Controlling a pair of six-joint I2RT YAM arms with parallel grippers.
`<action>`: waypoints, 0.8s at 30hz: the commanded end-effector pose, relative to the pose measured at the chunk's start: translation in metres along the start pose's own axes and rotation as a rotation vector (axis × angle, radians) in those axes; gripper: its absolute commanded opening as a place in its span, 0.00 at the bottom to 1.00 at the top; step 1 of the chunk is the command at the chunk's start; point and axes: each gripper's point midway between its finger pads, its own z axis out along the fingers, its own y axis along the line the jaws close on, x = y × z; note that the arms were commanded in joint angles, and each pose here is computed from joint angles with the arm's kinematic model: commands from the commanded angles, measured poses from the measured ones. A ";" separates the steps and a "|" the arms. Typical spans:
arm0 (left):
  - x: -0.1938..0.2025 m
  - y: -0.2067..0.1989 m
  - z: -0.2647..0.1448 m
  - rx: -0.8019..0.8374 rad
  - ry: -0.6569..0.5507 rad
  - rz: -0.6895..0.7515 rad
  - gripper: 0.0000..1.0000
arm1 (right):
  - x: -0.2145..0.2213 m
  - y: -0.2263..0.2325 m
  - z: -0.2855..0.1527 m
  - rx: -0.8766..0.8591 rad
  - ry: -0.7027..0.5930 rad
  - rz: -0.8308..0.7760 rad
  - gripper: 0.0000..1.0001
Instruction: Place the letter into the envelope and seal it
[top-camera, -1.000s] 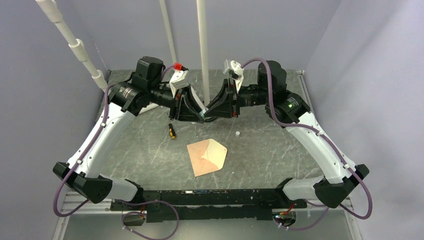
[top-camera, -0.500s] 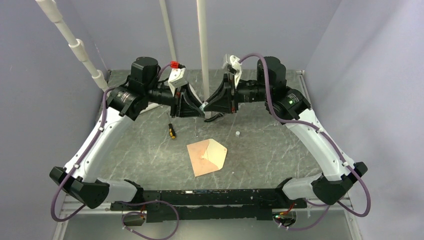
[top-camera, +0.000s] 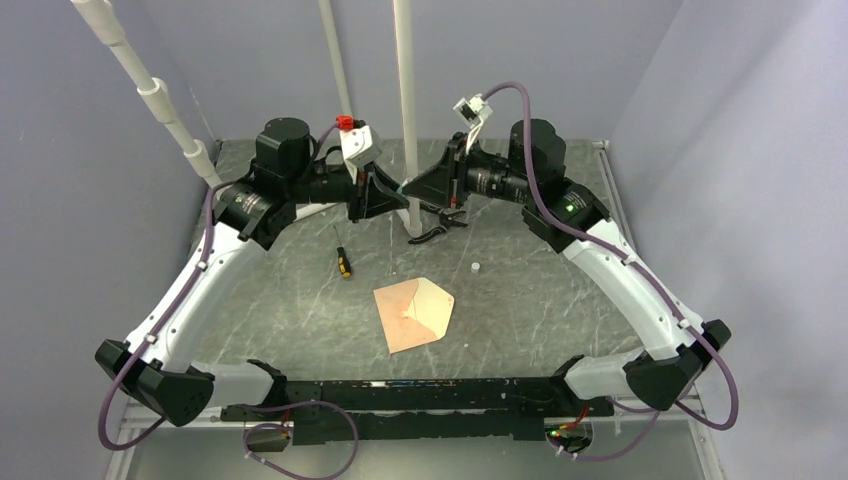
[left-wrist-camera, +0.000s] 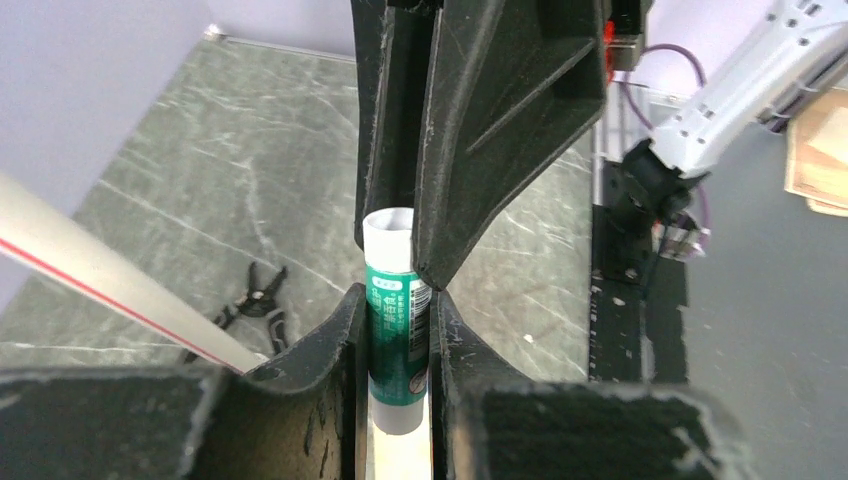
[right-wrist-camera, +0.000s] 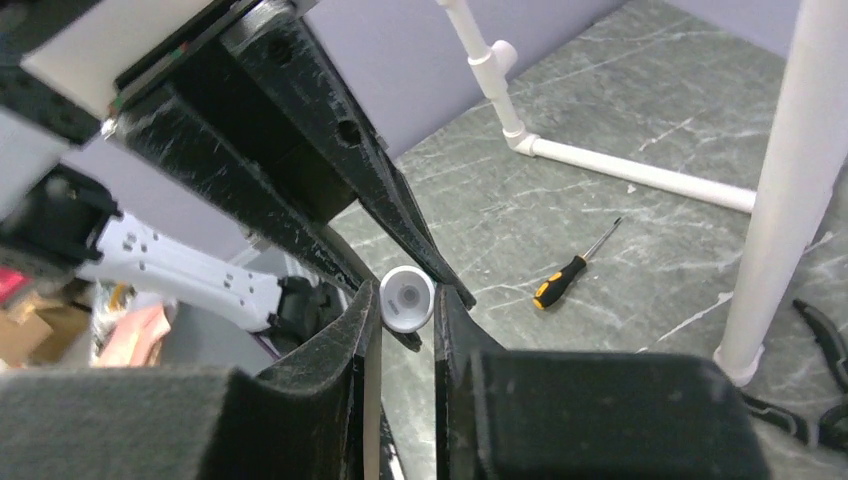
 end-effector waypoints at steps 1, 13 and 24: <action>-0.013 -0.026 -0.004 0.142 -0.007 -0.037 0.03 | -0.016 0.044 -0.023 -0.241 -0.083 -0.335 0.00; -0.009 -0.003 -0.006 -0.016 -0.027 0.037 0.03 | -0.042 -0.058 -0.001 0.401 -0.163 0.343 0.00; 0.009 -0.018 -0.006 0.103 0.066 0.039 0.02 | -0.077 0.005 -0.009 0.109 -0.275 0.088 0.79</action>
